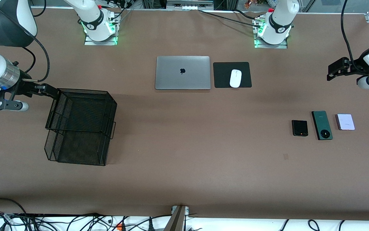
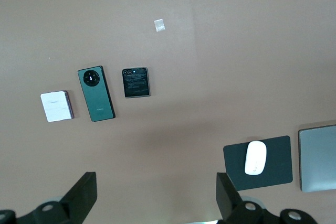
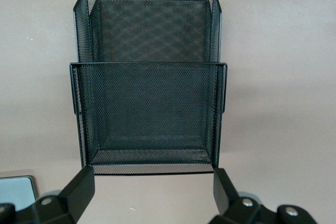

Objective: Place phones with both arms
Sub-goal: 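Reach the left gripper down to the small black flip phone, then grasp the black flip phone with the left gripper and lift it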

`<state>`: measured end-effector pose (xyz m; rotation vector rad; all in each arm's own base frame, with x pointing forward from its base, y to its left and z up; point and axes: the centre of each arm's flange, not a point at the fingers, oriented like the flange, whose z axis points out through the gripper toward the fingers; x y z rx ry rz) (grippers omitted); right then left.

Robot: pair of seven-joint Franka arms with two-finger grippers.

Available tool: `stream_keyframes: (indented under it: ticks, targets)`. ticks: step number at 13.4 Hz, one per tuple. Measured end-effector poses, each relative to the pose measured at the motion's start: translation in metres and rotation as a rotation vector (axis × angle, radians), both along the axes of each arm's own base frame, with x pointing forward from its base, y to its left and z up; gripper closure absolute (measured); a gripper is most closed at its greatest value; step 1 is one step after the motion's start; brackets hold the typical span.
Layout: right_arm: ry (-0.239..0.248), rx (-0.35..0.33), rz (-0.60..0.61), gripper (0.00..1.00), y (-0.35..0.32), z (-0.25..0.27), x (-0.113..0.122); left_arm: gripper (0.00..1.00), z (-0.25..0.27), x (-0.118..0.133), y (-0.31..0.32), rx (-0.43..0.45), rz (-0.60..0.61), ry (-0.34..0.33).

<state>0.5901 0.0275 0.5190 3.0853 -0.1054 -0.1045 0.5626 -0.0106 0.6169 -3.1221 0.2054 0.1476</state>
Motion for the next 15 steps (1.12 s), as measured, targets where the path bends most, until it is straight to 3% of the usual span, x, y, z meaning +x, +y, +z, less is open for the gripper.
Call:
stream_keyframes:
  ticks: [4, 6, 10, 13, 15]
  targets:
    - [0.003, 0.0, 0.0, 0.0, 0.0, -0.001, 0.0, 0.0, -0.011, 0.001, 0.002, 0.002, 0.003, 0.023]
    - [0.004, 0.0, -0.001, 0.0, 0.0, -0.001, 0.0, 0.0, -0.042, 0.015, 0.011, 0.017, -0.007, 0.044]
    - [0.004, 0.0, -0.001, 0.0, -0.001, -0.001, 0.0, 0.0, -0.171, 0.056, 0.056, 0.024, -0.011, 0.037]
    - [0.005, 0.0, -0.002, 0.0, -0.001, -0.001, 0.0, 0.0, -0.256, 0.065, 0.077, 0.023, 0.008, 0.038]
    - [0.005, 0.0, -0.002, 0.0, -0.001, -0.002, 0.0, 0.0, -0.295, 0.072, 0.079, 0.026, 0.006, 0.002]
